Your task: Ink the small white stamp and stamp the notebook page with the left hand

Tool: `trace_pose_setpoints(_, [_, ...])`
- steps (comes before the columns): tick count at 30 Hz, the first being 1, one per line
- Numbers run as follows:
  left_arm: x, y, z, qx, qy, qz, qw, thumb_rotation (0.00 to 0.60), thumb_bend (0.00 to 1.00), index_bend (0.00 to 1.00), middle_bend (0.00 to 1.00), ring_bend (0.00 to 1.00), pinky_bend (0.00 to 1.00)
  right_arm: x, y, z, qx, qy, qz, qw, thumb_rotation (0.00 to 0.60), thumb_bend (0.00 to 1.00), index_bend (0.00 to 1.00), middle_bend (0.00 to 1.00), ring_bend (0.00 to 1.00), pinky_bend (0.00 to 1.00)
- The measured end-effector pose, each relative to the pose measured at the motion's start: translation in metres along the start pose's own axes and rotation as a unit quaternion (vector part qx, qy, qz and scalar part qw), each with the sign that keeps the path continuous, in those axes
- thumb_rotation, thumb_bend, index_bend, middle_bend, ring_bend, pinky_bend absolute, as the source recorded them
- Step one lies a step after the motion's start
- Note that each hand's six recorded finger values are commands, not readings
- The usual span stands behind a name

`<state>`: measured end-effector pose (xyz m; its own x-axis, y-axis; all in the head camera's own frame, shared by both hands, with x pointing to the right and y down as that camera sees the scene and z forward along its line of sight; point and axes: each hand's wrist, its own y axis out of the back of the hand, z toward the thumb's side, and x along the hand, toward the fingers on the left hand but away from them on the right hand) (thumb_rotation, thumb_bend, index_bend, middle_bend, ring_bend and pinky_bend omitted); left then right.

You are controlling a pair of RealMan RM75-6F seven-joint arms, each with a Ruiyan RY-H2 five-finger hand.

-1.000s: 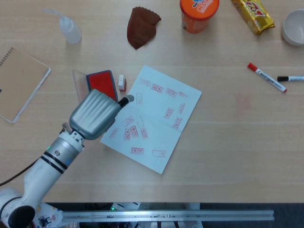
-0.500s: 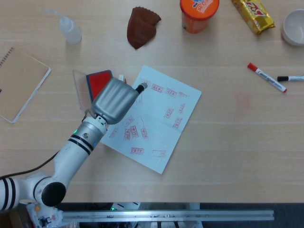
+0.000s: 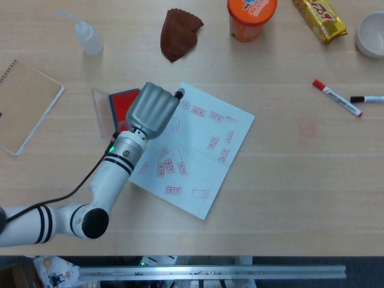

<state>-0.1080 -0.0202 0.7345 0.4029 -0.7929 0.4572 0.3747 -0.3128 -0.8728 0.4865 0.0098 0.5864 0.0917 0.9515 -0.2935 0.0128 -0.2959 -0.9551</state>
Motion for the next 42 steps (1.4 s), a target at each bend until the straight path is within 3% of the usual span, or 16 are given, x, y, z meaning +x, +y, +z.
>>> trace_pose_setpoints(12, [0.020, -0.015, -0.008, 0.023, 0.028, -0.023, 0.9991, 0.600, 0.27, 0.27, 0.99, 1.00, 1.00, 0.002, 0.000, -0.003, 0.000, -0.006, 0.001, 1.0000, 0.600, 0.07, 0.43, 0.51, 0.41, 0.50])
trace_pose_setpoints(28, [0.027, -0.031, -0.011, 0.080, 0.014, -0.021, 0.9965, 0.600, 0.27, 0.34, 0.99, 1.00, 1.00, 0.005, -0.002, -0.007, -0.001, -0.013, 0.004, 0.9999, 0.600, 0.07, 0.43, 0.51, 0.41, 0.50])
trace_pose_setpoints(42, [0.034, -0.039, -0.006, 0.097, 0.000, -0.017, 0.9951, 0.600, 0.27, 0.37, 0.99, 1.00, 1.00, 0.010, 0.000, -0.012, 0.002, -0.023, 0.003, 0.9997, 0.600, 0.07, 0.43, 0.51, 0.41, 0.50])
